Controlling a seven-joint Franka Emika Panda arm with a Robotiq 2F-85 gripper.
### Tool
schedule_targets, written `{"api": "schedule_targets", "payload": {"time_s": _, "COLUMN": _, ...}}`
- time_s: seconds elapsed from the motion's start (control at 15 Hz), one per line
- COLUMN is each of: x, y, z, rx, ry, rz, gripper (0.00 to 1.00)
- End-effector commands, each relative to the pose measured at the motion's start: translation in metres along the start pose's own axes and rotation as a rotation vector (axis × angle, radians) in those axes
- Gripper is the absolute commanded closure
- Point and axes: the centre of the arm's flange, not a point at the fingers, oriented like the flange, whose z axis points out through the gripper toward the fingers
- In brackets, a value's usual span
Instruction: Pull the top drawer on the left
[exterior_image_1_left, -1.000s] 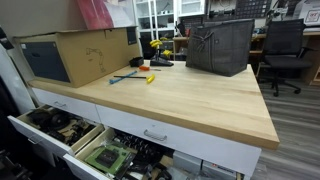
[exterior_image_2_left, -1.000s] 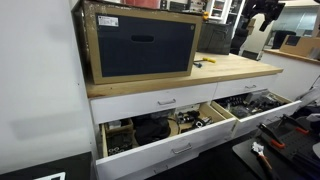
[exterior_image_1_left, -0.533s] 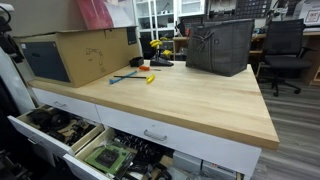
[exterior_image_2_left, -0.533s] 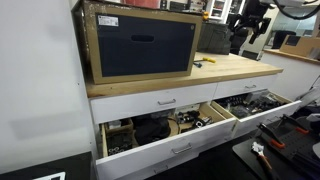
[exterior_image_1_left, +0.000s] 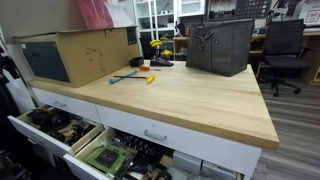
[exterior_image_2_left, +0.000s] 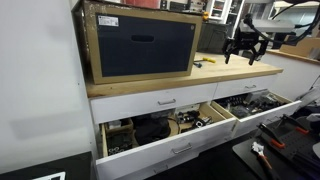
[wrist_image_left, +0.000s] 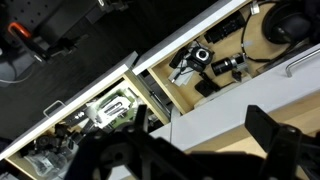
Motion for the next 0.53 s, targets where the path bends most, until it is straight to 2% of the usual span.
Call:
{"api": "schedule_targets", "payload": {"time_s": 0.0, "x": -0.008, "y": -0.022, "z": 0.027, "rx": -0.039, "ry": -0.018, "rz": 0.087, "gripper": 0.00}}
{"api": "schedule_targets", "payload": {"time_s": 0.33, "x": -0.007, "y": -0.039, "z": 0.070, "rx": -0.112, "ry": -0.003, "rz": 0.232, "gripper": 0.00}}
{"api": "schedule_targets", "payload": {"time_s": 0.47, "x": -0.009, "y": -0.047, "z": 0.088, "rx": -0.101, "ry": 0.039, "rz": 0.250, "gripper": 0.00}}
